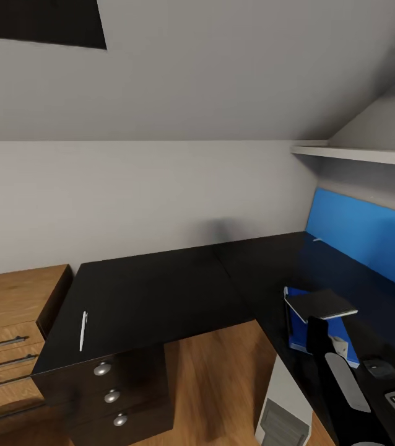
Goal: In the bedroom, organize the workspace by keeping the computer under the desk, ensuring the monitor is on the desk, placing the keyboard on the desk next to the monitor, placing the mouse on the desk next to the keyboard, moving the folder from the swivel chair onto the desk next to the mouse, stacking the notebook on top of the folder with the pen on top of the notebook, and positioning the swivel chair next to the desk.
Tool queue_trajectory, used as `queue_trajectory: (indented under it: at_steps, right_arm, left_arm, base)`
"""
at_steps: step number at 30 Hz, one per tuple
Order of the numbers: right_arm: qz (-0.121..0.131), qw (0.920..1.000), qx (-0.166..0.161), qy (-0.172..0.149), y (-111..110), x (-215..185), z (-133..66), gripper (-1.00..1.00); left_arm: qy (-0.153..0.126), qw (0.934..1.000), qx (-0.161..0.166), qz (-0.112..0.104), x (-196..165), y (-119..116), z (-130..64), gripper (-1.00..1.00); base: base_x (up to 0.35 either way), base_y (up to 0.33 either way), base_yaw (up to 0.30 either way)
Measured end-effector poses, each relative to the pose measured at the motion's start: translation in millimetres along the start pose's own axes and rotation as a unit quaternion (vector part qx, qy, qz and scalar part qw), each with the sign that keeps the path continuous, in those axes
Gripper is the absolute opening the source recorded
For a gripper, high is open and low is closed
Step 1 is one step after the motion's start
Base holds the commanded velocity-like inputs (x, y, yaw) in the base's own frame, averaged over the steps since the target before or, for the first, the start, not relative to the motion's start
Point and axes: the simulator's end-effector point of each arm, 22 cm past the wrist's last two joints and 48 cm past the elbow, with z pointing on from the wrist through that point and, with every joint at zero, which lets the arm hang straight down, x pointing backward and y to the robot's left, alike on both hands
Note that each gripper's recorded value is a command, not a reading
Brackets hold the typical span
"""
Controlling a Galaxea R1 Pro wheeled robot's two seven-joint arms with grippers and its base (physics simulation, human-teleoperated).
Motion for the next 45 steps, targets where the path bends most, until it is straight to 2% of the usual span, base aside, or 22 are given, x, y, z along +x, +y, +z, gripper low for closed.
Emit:
queue_trajectory:
  at_steps: [3,4,14,24,30,36,40,41,44,45]
  right_arm:
    - [0.000,1.0000,0.000,0.000,0,0,0.0,-1.00]
    - [0.000,1.0000,0.001,0.000,0,0,0.0,1.00]
    - [0.001,1.0000,0.002,0.000,-1,0,-0.1,1.00]
    - [0.001,1.0000,0.001,-0.001,0,0,0.4,1.00]
    - [0.000,1.0000,-0.005,0.000,3,1,-0.5,1.00]
    - [-0.006,0.9992,-0.040,0.005,37,7,-7.3,1.00]
    - [-0.028,0.9976,-0.063,0.009,58,14,-12.8,1.00]
    - [-0.053,0.9946,-0.089,0.009,73,18,-16.2,1.00]
    - [-0.083,0.9895,-0.117,0.014,89,26,-22.0,1.00]
    - [-0.107,0.9850,-0.134,0.020,96,35,-26.6,1.00]
  left_arm:
    - [0.000,1.0000,0.000,0.000,0,0,0.0,1.00]
    - [0.000,1.0000,0.000,0.000,0,0,0.0,1.00]
    - [-0.001,1.0000,0.000,0.000,0,0,0.0,1.00]
    - [0.000,1.0000,0.000,0.001,0,0,0.2,1.00]
    - [0.000,1.0000,0.000,0.000,0,0,0.0,1.00]
    - [0.000,1.0000,0.001,0.001,-5,0,-6.7,1.00]
    - [0.000,1.0000,0.000,0.001,-8,1,-12.0,1.00]
    - [0.001,1.0000,-0.001,0.001,-9,2,-13.3,1.00]
    - [0.001,1.0000,-0.001,0.001,-12,2,-17.2,1.00]
    - [0.001,1.0000,-0.001,0.001,-13,3,-18.5,1.00]
  base:
    - [0.000,0.000,0.000]
    - [0.000,0.000,0.000]
    - [-0.009,0.000,0.000]
    - [-0.286,0.000,0.000]
    - [-0.077,0.000,0.000]
    - [-0.008,0.000,0.000]
    - [-0.002,0.000,0.000]
    - [0.000,0.000,0.000]
    - [0.000,0.000,0.000]
    - [0.000,0.000,0.000]
